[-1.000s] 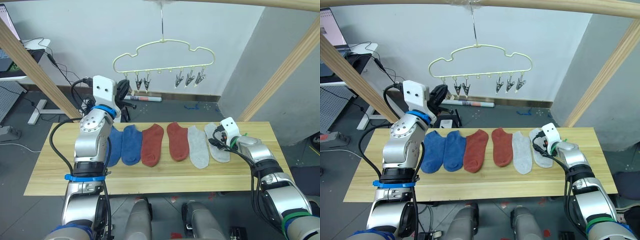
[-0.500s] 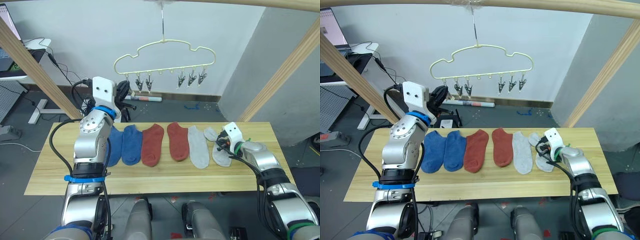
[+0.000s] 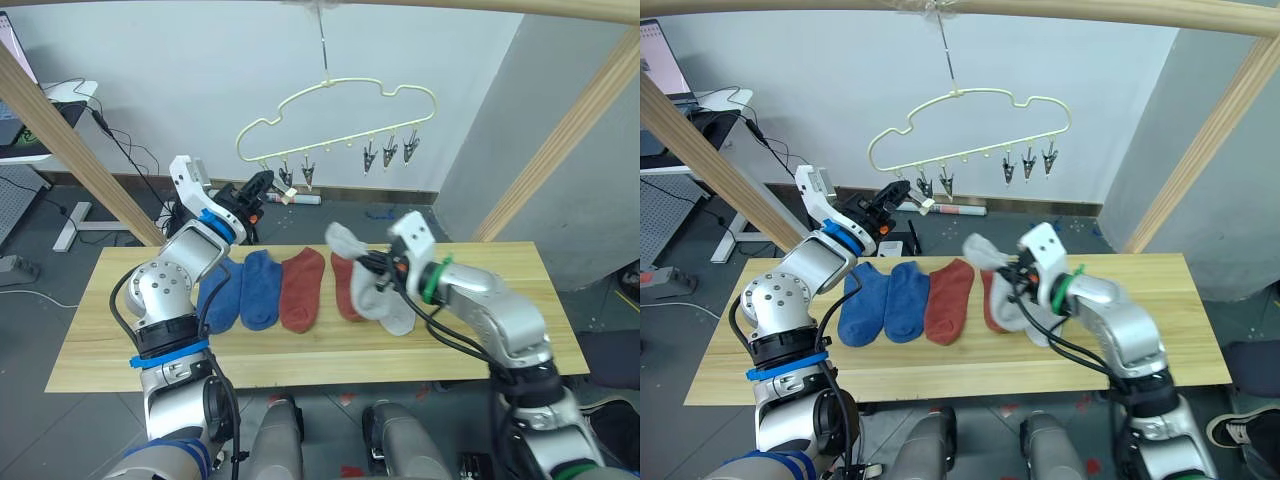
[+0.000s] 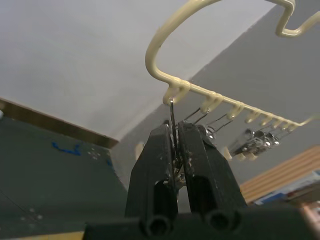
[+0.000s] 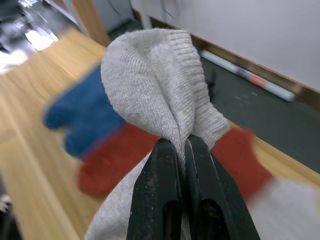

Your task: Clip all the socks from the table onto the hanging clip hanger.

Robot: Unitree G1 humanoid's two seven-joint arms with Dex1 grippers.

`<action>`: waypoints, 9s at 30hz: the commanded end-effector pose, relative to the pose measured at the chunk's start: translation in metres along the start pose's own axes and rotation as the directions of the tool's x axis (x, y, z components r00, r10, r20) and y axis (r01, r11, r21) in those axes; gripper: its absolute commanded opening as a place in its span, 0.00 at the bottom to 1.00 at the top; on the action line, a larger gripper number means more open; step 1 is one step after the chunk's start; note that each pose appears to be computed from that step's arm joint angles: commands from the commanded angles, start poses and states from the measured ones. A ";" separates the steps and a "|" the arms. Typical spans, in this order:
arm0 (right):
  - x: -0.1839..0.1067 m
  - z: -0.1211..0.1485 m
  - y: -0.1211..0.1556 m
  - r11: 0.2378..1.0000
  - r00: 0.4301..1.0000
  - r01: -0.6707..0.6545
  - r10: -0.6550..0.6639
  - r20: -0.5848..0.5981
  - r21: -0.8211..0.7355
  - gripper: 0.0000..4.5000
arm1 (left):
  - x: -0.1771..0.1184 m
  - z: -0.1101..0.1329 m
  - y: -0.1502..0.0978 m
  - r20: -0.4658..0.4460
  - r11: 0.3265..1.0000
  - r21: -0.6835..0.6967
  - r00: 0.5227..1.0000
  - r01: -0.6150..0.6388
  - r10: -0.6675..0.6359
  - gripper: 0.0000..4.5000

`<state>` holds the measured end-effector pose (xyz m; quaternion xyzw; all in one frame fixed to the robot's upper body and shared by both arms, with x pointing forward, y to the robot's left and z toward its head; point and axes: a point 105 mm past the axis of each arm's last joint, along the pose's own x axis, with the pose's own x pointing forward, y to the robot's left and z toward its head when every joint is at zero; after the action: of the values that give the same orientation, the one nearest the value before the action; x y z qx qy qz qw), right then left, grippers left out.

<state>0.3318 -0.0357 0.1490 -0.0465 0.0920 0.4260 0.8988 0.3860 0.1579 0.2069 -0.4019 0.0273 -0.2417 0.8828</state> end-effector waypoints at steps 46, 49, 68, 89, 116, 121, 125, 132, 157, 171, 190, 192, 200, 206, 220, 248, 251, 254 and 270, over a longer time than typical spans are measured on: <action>0.041 0.027 0.055 0.921 0.961 -0.275 0.254 0.109 0.277 0.72 | -0.027 0.006 -0.008 -0.013 0.932 0.361 1.000 -0.006 0.011 1.00; 0.033 0.017 0.049 0.927 0.967 -0.255 0.241 0.082 0.276 0.97 | -0.028 0.004 -0.006 -0.016 0.920 0.392 1.000 -0.013 0.021 1.00; -0.044 0.058 -0.020 0.991 0.982 -0.012 0.037 0.187 -0.131 1.00 | -0.014 -0.022 -0.028 -0.010 0.646 0.761 0.997 0.055 -0.073 0.66; -0.054 0.093 -0.005 0.974 0.945 -0.084 0.145 0.294 -0.209 1.00 | 0.003 -0.019 -0.026 0.123 0.603 0.795 0.990 -0.060 -0.064 0.41; -0.059 0.115 0.016 0.958 0.903 -0.150 0.233 0.360 -0.245 1.00 | 0.019 -0.016 -0.012 0.186 0.593 0.797 0.981 -0.119 -0.052 0.41; -0.060 0.116 0.016 0.959 0.905 -0.144 0.227 0.361 -0.244 1.00 | 0.023 -0.015 -0.011 0.194 0.600 0.790 0.980 -0.127 -0.047 0.41; -0.060 0.116 0.016 0.959 0.905 -0.142 0.226 0.359 -0.244 1.00 | 0.026 -0.015 -0.013 0.199 0.601 0.789 0.979 -0.130 -0.050 0.41; -0.061 0.119 0.015 0.958 0.903 -0.142 0.228 0.365 -0.248 1.00 | 0.029 -0.015 -0.013 0.211 0.602 0.786 0.976 -0.140 -0.048 0.41; -0.061 0.121 0.015 0.959 0.900 -0.137 0.225 0.372 -0.246 1.00 | 0.041 -0.012 -0.006 0.241 0.612 0.772 0.970 -0.173 -0.029 0.41; -0.061 0.123 0.013 0.959 0.901 -0.131 0.221 0.374 -0.250 1.00 | 0.050 -0.002 -0.007 0.282 0.580 0.787 0.958 -0.208 -0.039 0.41; -0.060 0.121 0.013 0.962 0.901 -0.126 0.212 0.379 -0.241 1.00 | 0.051 -0.001 -0.008 0.287 0.562 0.799 0.957 -0.212 -0.048 0.41; -0.060 0.121 0.013 0.963 0.901 -0.125 0.211 0.380 -0.238 1.00 | 0.052 0.000 -0.009 0.286 0.563 0.800 0.957 -0.207 -0.055 0.37; -0.060 0.118 0.012 0.966 0.904 -0.122 0.203 0.376 -0.228 1.00 | 0.053 0.000 -0.013 0.280 0.563 0.805 0.957 -0.189 -0.080 0.02; -0.057 0.106 0.007 0.973 0.924 -0.112 0.178 0.339 -0.204 1.00 | 0.051 0.003 -0.009 0.273 0.557 0.808 0.960 -0.190 -0.069 0.00; -0.010 -0.090 -0.090 0.960 0.938 0.075 -0.160 -0.307 -0.269 1.00 | 0.035 0.000 0.001 0.072 0.630 0.775 0.997 -0.052 -0.005 0.00; -0.026 -0.171 -0.096 0.986 0.857 0.010 -0.095 -0.506 -0.168 0.26 | 0.021 -0.005 0.003 0.039 0.639 0.768 0.999 -0.045 0.024 0.00; -0.030 -0.167 -0.095 0.985 0.871 0.013 -0.096 -0.482 -0.173 0.03 | 0.022 -0.006 0.003 0.030 0.648 0.761 0.999 -0.037 0.021 0.00; -0.034 -0.152 -0.094 0.982 0.901 0.024 -0.104 -0.421 -0.190 0.01 | 0.022 -0.010 0.003 0.005 0.680 0.733 1.000 -0.018 0.021 0.00; -0.011 -0.001 -0.007 0.949 0.999 0.022 -0.010 0.039 -0.313 0.01 | 0.015 -0.022 -0.010 -0.153 0.995 -0.042 0.984 0.087 -0.093 0.00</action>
<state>0.3304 -0.0529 0.1332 -0.1824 0.0316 0.4350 0.8812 0.3921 0.1326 0.2043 -0.3896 0.0675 -0.3067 0.8658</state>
